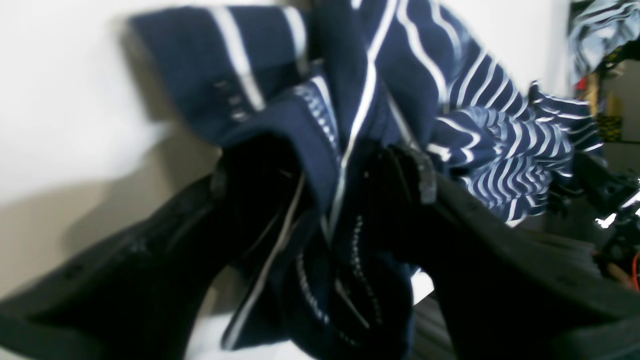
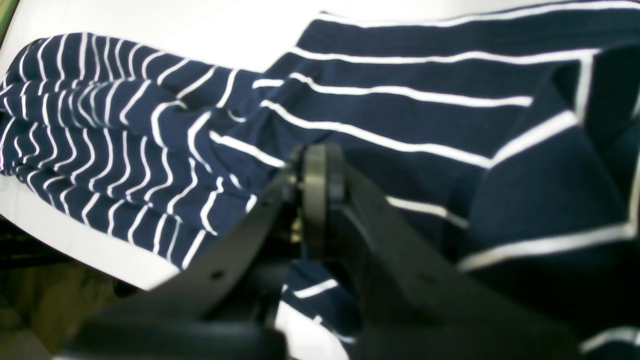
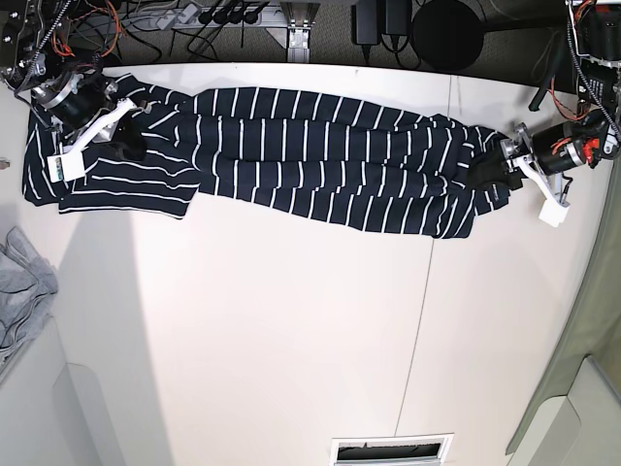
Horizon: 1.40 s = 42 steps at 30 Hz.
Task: Layout the t-shirt on the table in an organized manner, then fold the t-shirt properly
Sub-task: 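Hold both shirt ends and pull them apart to straighten the folded strip, then lift the shirt end with the left gripper and carry it toward the right gripper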
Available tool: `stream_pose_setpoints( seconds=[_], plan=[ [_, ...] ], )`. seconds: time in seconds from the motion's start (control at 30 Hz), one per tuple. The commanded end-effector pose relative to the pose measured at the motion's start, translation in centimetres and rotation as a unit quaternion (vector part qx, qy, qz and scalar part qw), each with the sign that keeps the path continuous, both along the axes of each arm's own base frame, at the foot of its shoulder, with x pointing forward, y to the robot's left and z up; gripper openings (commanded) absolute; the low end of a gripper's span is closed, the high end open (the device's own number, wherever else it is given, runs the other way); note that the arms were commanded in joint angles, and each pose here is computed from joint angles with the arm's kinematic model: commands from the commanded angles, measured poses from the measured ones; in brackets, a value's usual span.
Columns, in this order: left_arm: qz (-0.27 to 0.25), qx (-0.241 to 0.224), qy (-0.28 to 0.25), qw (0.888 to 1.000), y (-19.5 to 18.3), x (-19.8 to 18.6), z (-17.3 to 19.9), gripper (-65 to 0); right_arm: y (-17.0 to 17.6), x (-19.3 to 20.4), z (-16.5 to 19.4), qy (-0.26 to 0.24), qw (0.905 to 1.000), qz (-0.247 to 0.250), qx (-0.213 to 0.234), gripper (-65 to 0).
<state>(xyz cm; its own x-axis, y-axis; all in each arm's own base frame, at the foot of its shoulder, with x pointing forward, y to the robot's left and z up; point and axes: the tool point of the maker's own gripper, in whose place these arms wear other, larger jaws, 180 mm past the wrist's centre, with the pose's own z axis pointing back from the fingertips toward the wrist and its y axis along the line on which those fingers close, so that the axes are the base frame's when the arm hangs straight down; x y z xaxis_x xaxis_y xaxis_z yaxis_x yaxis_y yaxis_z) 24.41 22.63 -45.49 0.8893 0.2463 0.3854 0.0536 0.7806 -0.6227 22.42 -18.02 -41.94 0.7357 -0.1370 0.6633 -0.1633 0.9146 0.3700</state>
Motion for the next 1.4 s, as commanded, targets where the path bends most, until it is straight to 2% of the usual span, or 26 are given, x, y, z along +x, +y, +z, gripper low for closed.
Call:
stream_pose_setpoints(
  seconds=[0.0,0.03,0.1,0.13,0.27,0.43,0.63,0.77,0.93,1.03,1.23,1.37],
  plan=[
    [-0.016,0.009,0.007,1.0,-0.4,-0.3,-0.3,-32.1,-0.2,0.8,1.1,-0.023,0.9997,-0.002,0.004,-65.0],
    [-0.021,0.009,0.007,1.0,-0.9,-0.3,-0.5,-40.1,-0.2,0.8,1.1,-0.023,0.9997,-0.002,0.004,-65.0],
    [-0.032,0.019,0.006,0.999,-1.6,-0.4,-1.1,-60.6,-0.2,0.8,1.1,-0.023,0.9997,-0.002,0.004,-65.0],
    [-0.033,0.024,0.004,0.999,-1.7,-0.3,-1.2,-65.0,-0.2,0.8,1.1,-0.023,0.9997,-0.002,0.004,-65.0],
    [-0.014,0.042,-0.023,0.999,0.2,1.3,-0.2,-65.0,-0.3,0.8,1.1,-0.022,0.9997,-0.002,0.003,-65.0],
    [0.01,0.085,-0.058,0.995,4.8,4.0,2.7,-65.0,-0.2,0.8,1.1,-0.023,0.9997,-0.002,0.003,-65.0],
    [-0.012,0.124,-0.072,0.99,6.8,4.9,5.0,-65.0,-0.3,0.8,1.1,-0.022,0.9997,-0.002,0.003,-65.0],
    [-0.043,0.149,-0.098,0.983,6.6,5.8,7.3,-65.0,-0.2,0.8,1.1,-0.022,0.9997,-0.002,0.004,-65.0],
    [-0.104,0.153,-0.156,0.97,2.7,5.9,10.7,-65.0,0.2,0.7,0.9,-0.021,0.9998,-0.004,0.007,-65.0],
    [-0.157,0.146,-0.183,0.959,-1.6,4.8,11.6,-65.0,0.9,0.6,0.5,-0.018,0.9997,-0.006,0.012,-65.0],
    [-0.243,0.101,-0.218,0.94,-12.7,3.5,11.1,-65.0,1.2,0.7,0.5,-0.021,0.9997,-0.009,0.011,-65.0],
    [-0.281,0.106,-0.236,0.924,-18.5,3.7,9.6,-65.0,1.1,0.6,0.4,-0.021,0.9997,-0.009,0.008,-65.0]
  ],
)
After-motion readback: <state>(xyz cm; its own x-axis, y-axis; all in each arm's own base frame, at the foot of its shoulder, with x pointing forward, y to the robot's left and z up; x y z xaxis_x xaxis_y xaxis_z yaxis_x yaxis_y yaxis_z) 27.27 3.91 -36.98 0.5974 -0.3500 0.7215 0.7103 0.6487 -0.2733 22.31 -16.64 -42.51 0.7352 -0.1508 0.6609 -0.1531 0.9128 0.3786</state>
